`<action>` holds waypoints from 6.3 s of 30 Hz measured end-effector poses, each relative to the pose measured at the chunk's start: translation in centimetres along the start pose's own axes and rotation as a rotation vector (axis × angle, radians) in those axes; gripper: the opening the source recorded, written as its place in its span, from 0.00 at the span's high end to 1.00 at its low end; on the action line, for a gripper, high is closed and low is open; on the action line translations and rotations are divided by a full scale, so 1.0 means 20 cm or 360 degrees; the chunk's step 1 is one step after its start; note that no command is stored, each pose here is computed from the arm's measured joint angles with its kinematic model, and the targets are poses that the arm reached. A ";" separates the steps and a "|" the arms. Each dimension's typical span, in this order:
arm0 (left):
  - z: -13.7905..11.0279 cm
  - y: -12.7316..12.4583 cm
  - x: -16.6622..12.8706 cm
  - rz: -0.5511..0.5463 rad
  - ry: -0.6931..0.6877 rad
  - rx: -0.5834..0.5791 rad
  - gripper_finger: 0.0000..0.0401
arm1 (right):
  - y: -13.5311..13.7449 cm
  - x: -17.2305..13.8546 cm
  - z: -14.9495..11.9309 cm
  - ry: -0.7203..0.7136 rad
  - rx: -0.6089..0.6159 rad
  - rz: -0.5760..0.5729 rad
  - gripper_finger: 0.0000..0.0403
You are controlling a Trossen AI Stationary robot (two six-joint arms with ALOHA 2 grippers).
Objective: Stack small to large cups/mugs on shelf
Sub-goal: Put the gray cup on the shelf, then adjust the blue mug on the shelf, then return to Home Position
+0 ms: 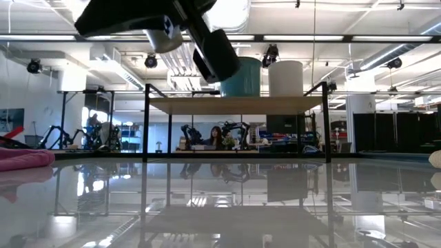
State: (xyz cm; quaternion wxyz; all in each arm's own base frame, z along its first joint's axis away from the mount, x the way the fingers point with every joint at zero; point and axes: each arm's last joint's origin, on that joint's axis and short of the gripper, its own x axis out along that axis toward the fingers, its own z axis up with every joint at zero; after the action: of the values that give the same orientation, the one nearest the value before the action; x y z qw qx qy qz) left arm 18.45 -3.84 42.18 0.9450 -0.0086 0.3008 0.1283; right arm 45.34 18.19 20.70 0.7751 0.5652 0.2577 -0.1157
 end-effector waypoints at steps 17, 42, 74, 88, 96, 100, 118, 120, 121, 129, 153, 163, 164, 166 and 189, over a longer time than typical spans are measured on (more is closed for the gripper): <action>0.33 0.39 0.20 -0.0056 0.0483 0.0092 1.00 | 0.08 -0.13 -0.09 -0.0082 -0.0079 0.0035 0.98; 0.38 0.71 0.58 -0.0087 0.0705 0.0172 1.00 | 0.08 -0.32 -0.03 -0.0194 -0.0184 -0.0113 0.98; 0.37 0.72 0.61 -0.0076 0.0707 0.0117 0.80 | 0.06 -0.32 -0.04 -0.0123 -0.0254 -0.0124 0.98; 0.39 0.70 0.58 -0.0070 0.0646 0.0111 0.79 | 0.06 -0.32 -0.04 -0.0049 -0.0294 -0.0113 0.98; 0.46 0.65 0.49 -0.0071 0.0512 0.0154 0.79 | 0.07 -0.33 -0.03 -0.0137 -0.0299 -0.0114 0.98; 0.47 0.63 0.46 -0.0075 0.0482 0.0168 0.79 | 0.10 -0.44 0.07 -0.0282 -0.0345 -0.0205 0.98; 0.50 0.44 0.12 -0.0541 0.0091 -0.0082 0.79 | -0.01 -1.14 0.77 -0.0735 -0.0378 -0.0866 0.98; 0.50 0.38 0.09 -0.0605 0.0042 -0.0073 0.79 | -0.03 -1.14 0.85 -0.0697 -0.0375 -0.0896 0.98; 0.50 0.35 0.08 -0.0633 0.0023 -0.0076 0.79 | -0.05 -1.13 0.88 -0.0676 -0.0382 -0.0917 0.98; 0.45 0.20 -0.02 -0.0614 -0.0087 -0.0105 0.79 | -0.13 -1.06 1.00 -0.0604 -0.0402 -0.1045 0.98; 0.37 0.14 0.00 -0.0644 -0.0080 -0.0135 0.79 | -0.20 -0.94 1.14 -0.0619 -0.0430 -0.1050 0.98; 0.37 0.15 -0.02 -0.0595 -0.0113 -0.0066 0.79 | -0.15 -1.03 1.10 -0.0633 -0.0455 -0.0981 0.98; 0.37 0.16 -0.03 -0.0578 -0.0125 -0.0061 0.79 | -0.13 -1.05 1.08 -0.0633 -0.0466 -0.0960 0.98; 0.36 0.17 -0.06 -0.0570 -0.0146 -0.0061 0.79 | -0.09 -1.09 1.03 -0.0632 -0.0524 -0.0908 0.98; 0.10 0.22 -0.29 -0.0874 -0.0590 -0.0080 0.79 | 0.28 -1.67 0.37 -0.0630 -0.1231 0.0508 0.98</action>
State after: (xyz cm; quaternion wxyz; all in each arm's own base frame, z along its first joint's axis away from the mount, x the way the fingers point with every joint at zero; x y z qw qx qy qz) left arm 13.91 -0.71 47.44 0.9824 -0.0893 0.1070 -0.1244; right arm 21.91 9.46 44.58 0.9714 0.2342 0.0389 0.0041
